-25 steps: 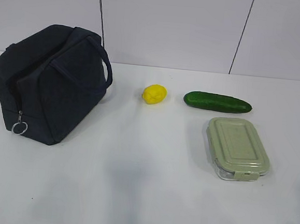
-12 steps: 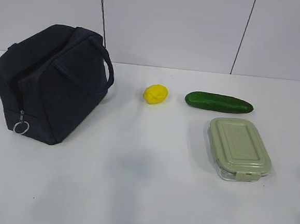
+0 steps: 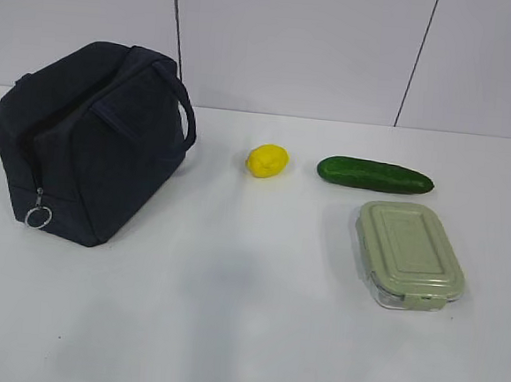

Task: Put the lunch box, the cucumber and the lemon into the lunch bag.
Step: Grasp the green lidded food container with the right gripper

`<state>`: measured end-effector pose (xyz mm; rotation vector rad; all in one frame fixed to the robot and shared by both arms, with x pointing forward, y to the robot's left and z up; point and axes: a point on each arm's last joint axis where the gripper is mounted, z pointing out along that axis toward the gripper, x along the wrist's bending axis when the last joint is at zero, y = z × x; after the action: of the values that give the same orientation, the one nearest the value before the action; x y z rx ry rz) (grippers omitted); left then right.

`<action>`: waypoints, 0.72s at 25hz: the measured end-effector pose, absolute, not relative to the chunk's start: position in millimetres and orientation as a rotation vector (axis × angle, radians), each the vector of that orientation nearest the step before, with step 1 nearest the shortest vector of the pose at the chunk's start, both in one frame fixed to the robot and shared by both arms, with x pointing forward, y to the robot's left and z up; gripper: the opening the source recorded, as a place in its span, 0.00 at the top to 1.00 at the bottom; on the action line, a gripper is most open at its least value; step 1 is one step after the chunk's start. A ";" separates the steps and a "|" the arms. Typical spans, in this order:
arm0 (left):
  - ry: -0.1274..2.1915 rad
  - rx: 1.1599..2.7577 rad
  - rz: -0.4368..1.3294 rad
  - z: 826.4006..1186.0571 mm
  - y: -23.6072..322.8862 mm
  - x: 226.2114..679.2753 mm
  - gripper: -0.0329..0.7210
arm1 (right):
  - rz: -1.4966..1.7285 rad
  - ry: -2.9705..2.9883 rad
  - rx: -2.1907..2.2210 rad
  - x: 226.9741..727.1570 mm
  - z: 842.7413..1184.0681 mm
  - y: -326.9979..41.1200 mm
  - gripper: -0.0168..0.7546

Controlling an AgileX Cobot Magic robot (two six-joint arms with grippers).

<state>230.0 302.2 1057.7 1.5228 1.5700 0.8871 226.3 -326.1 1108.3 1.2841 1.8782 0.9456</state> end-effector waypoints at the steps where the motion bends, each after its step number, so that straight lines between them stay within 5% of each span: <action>1: 1.570 1.523 0.887 1057.7 302.2 230.0 0.34 | 0.972 1.859 1.310 225.7 1110.4 -327.0 0.34; 10: 1.570 1.523 0.887 1057.7 302.2 230.0 0.39 | 1.242 1.635 1.545 215.2 1160.2 -331.5 0.34; 18: 1.570 1.523 0.887 1057.7 302.2 230.0 0.40 | 1.212 1.779 1.501 260.7 1226.2 -299.3 0.34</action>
<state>230.0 302.2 1057.7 1.5228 1.5700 0.8871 260.7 -299.3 1226.2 1.5014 1.7785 1.2117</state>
